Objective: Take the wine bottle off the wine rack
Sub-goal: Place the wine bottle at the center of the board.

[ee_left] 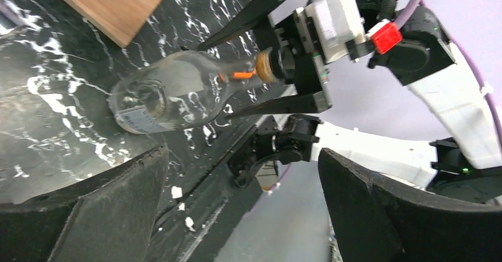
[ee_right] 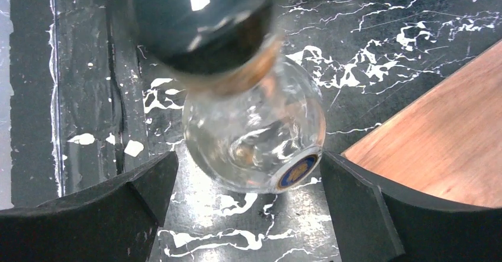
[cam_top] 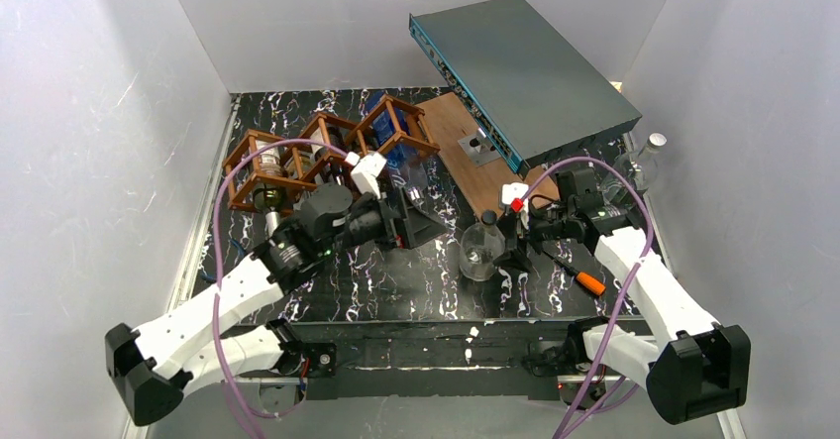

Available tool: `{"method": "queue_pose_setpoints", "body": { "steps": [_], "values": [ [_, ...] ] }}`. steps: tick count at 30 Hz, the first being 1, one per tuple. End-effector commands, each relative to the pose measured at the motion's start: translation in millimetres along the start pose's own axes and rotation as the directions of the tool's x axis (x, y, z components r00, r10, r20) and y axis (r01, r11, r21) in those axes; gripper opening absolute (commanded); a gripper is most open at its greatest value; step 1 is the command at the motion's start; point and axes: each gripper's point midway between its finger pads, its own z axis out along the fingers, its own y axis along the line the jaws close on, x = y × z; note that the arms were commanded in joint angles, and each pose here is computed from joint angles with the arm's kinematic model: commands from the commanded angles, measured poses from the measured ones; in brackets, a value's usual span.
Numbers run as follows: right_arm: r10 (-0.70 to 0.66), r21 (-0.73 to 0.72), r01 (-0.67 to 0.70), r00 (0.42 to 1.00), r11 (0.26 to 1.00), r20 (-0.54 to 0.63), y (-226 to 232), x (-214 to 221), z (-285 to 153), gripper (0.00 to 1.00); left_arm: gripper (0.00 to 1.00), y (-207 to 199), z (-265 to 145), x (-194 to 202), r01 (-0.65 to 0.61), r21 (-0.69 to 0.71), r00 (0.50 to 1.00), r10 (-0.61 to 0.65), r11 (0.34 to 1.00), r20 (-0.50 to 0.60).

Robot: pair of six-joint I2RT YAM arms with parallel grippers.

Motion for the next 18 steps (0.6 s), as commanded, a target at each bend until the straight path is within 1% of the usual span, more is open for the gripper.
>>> {"method": "queue_pose_setpoints", "body": {
  "steps": [1, 5, 12, 16, 18],
  "values": [
    [-0.041, 0.000, 0.041, 0.999, 0.999, 0.003, -2.1, -16.9, -9.3, 0.98, 0.96, 19.5, -18.1, -12.2, -0.055, -0.064, 0.987, 0.064, 0.996, 0.148],
    [-0.017, 0.016, 0.016, 1.000, 1.000, 0.010, -7.2, -23.4, -10.3, 0.98, 0.96, 24.5, -31.9, -10.5, -0.047, -0.065, 0.980, 0.058, 0.997, 0.193],
    [-0.011, 0.014, 0.010, 0.999, 1.000, 0.032, -7.7, -39.8, -16.2, 0.98, 0.97, 27.2, -49.7, -8.4, -0.090, -0.092, 0.975, 0.106, 0.992, 0.193],
    [-0.015, -0.004, 0.016, 0.998, 1.000, 0.060, -5.7, -56.1, -21.2, 0.98, 0.97, 30.3, -56.4, -8.5, -0.105, -0.112, 0.972, 0.126, 0.988, 0.199],
    [-0.022, -0.012, 0.023, 0.997, 1.000, 0.077, -5.2, -65.1, -23.6, 0.98, 0.98, 36.7, -59.8, -11.7, -0.097, -0.148, 0.967, 0.128, 0.984, 0.219]
  ]
}}
